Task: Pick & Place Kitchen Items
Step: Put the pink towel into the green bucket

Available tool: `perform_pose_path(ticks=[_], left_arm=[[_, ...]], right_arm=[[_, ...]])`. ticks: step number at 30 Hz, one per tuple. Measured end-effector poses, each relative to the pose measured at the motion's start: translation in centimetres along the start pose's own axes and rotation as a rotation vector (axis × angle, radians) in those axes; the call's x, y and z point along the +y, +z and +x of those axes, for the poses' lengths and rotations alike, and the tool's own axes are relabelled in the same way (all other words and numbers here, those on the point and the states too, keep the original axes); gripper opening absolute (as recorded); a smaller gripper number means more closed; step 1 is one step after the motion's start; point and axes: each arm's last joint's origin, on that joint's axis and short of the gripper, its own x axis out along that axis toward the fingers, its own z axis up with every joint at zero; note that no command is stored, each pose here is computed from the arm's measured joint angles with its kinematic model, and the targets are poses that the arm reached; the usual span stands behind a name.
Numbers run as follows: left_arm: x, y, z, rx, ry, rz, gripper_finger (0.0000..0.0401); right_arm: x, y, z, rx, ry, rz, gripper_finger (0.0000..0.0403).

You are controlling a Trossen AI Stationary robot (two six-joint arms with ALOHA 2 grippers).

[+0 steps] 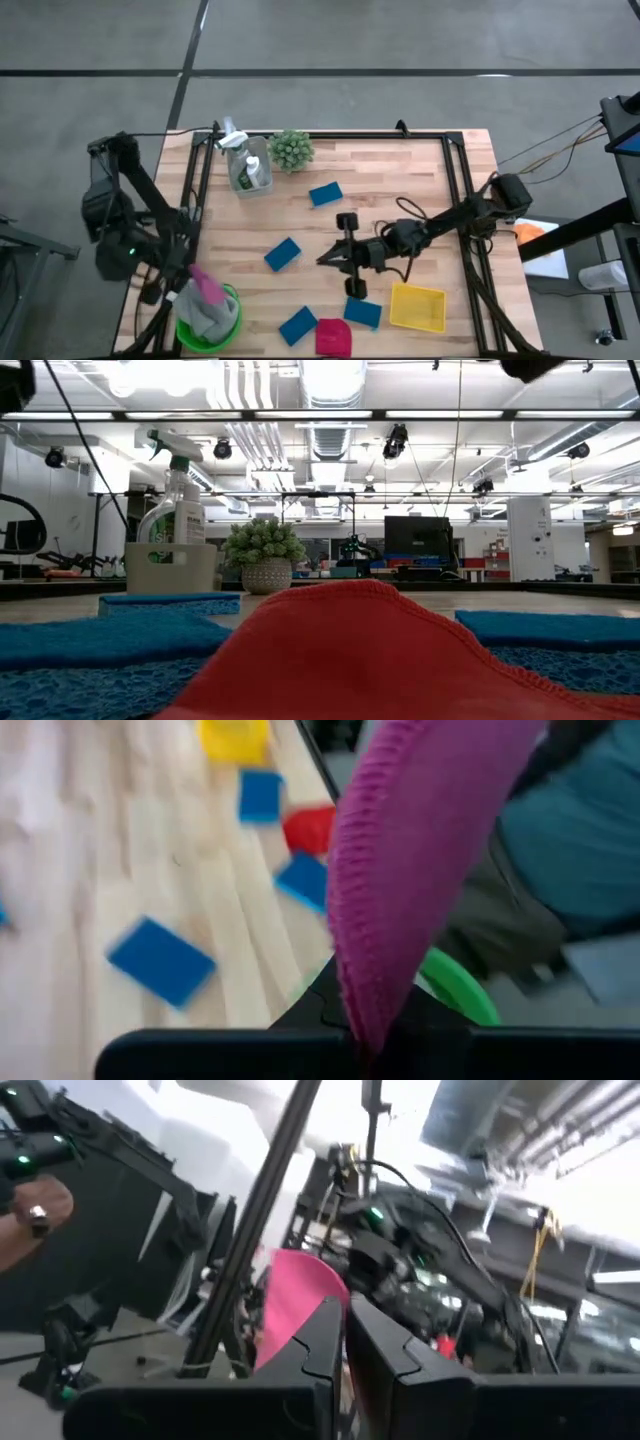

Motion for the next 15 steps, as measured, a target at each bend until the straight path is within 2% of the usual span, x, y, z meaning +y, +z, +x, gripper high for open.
perform_pose_path(ticks=[6,9,15], left_arm=[[-3.6,-1.3,0.9,0.103,-0.154,-0.025,0.0],[-5.1,-1.9,2.2,0.129,-0.171,-0.041,0.0],[-6.4,-4.1,5.7,0.275,-0.115,-0.067,0.0]], right_arm=[[0.5,1.1,-3.2,0.052,-0.044,0.049,0.0018],[1.0,1.3,-4.2,0.083,-0.075,0.054,0.0018],[1.6,1.2,-5.0,0.123,-0.091,0.059,0.0018]])
